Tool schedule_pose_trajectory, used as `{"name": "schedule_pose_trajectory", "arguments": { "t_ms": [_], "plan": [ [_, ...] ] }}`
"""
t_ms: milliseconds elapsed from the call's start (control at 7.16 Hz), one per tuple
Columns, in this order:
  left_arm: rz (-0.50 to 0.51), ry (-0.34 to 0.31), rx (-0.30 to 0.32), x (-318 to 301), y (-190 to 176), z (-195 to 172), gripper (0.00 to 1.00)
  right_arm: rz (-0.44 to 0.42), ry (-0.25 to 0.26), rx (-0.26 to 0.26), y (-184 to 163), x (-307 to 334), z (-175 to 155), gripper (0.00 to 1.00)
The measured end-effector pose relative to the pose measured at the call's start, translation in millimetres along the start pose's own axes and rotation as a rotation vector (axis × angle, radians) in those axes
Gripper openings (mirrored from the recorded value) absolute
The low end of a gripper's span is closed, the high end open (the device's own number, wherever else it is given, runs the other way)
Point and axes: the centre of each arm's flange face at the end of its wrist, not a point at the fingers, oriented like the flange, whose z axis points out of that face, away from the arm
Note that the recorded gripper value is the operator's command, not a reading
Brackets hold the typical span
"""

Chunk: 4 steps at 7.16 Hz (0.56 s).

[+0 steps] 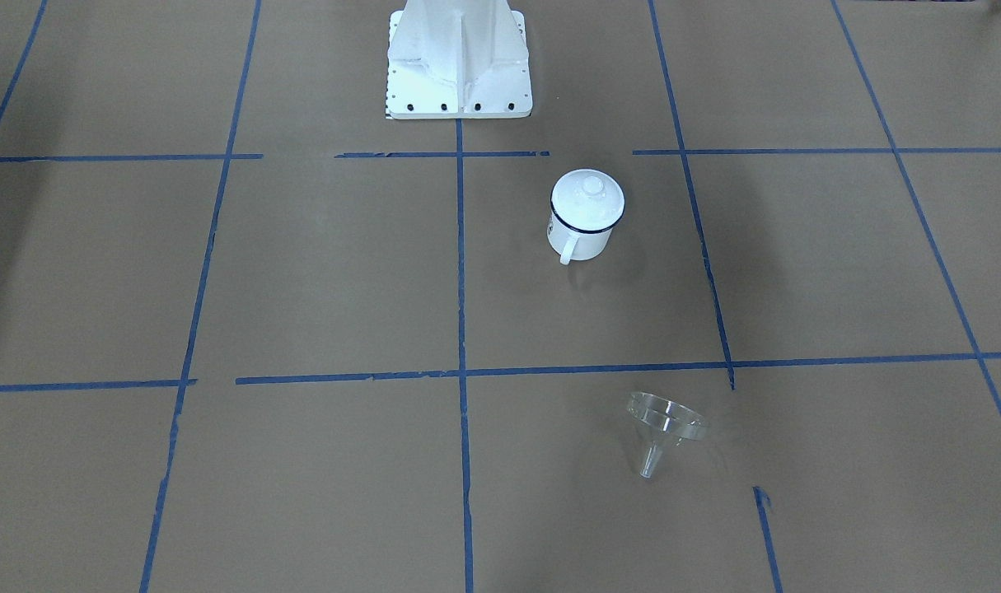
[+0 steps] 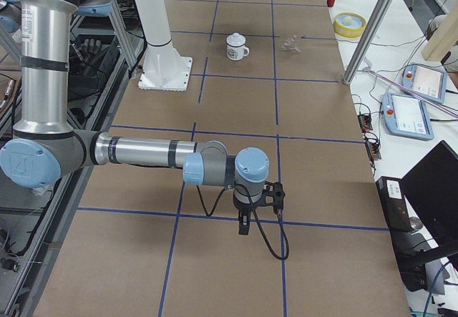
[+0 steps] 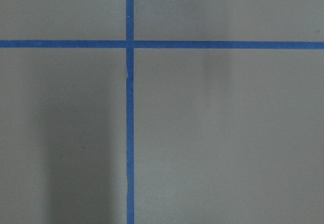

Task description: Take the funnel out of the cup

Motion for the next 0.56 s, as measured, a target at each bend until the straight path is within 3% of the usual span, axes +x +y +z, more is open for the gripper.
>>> {"name": "schedule_pose_trajectory", "arguments": {
  "t_ms": [279,559],
  "plan": [
    [-0.069,0.047,-0.006,-66,56,14,1.00,0.000,0.000,0.000,0,0,0,1.00],
    [-0.107,0.079,-0.011,-86,80,20,1.00,0.000,0.000,0.000,0,0,0,1.00]
  ]
}}
